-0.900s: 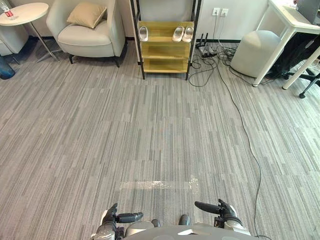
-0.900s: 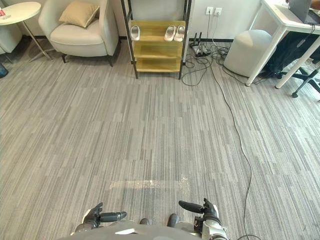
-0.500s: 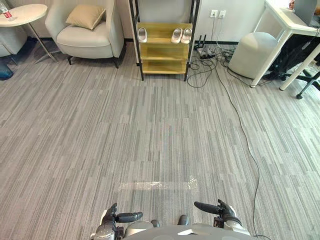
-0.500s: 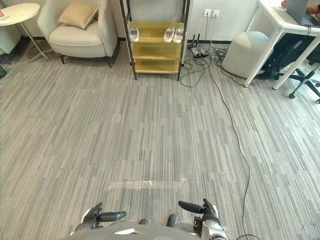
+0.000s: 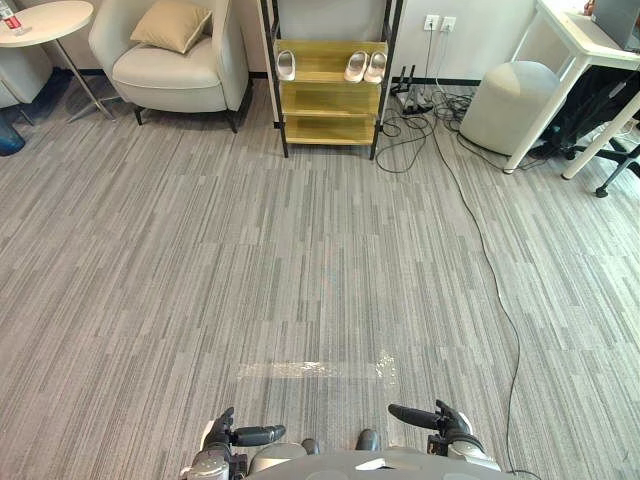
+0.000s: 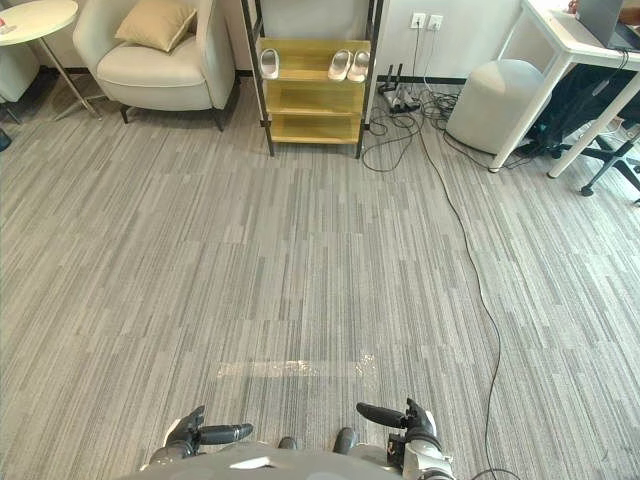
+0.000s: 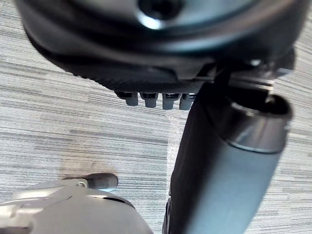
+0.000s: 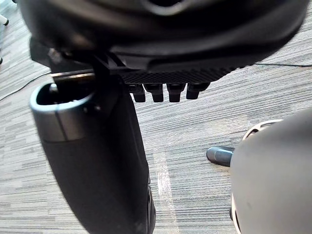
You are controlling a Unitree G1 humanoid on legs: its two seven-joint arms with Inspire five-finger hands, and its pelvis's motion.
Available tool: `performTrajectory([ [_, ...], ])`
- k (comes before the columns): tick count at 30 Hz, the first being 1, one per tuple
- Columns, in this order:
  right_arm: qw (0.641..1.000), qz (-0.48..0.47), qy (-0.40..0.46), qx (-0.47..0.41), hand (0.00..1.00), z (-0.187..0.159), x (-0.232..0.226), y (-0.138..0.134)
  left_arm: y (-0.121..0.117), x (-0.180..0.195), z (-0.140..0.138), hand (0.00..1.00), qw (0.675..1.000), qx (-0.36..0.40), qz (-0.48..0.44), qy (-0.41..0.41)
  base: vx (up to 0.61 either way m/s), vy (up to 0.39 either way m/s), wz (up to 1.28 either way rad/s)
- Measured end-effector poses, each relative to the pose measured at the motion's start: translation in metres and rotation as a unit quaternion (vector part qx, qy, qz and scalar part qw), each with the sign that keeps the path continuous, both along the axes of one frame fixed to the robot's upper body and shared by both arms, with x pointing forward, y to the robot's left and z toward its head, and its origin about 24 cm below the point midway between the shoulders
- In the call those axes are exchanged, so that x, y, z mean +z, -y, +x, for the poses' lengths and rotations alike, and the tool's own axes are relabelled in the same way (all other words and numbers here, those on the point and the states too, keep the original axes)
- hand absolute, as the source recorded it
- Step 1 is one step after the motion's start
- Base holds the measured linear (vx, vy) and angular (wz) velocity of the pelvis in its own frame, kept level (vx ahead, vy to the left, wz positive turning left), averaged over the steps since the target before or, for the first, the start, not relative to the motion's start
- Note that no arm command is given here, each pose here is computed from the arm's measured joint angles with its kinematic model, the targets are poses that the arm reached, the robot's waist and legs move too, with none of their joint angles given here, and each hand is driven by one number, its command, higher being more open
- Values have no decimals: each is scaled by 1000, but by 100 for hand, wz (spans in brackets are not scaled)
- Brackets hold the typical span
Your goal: Organize the slippers on the shoe rack
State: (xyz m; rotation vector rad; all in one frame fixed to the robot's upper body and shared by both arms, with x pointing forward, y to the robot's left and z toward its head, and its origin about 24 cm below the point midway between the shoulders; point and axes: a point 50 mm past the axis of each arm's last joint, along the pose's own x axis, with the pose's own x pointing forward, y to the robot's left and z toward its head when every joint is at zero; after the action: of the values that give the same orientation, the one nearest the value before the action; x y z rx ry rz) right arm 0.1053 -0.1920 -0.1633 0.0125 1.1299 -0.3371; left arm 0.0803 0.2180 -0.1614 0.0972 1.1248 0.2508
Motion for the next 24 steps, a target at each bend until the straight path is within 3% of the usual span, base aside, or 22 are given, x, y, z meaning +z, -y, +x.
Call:
performTrajectory([
  [9, 999, 1, 48, -24, 100, 26, 9, 6, -6, 1, 2, 100, 1000, -6, 15, -3, 141, 12, 18],
  [14, 998, 0, 58, -35, 100, 30, 12, 9, -2, 0, 1, 100, 1000, -9, 12, -6, 524, -207, 34],
  [24, 998, -4, 54, -42, 100, 28, 11, 13, 6, 10, 34, 100, 998, 9, -4, 68, 547, -193, 2],
])
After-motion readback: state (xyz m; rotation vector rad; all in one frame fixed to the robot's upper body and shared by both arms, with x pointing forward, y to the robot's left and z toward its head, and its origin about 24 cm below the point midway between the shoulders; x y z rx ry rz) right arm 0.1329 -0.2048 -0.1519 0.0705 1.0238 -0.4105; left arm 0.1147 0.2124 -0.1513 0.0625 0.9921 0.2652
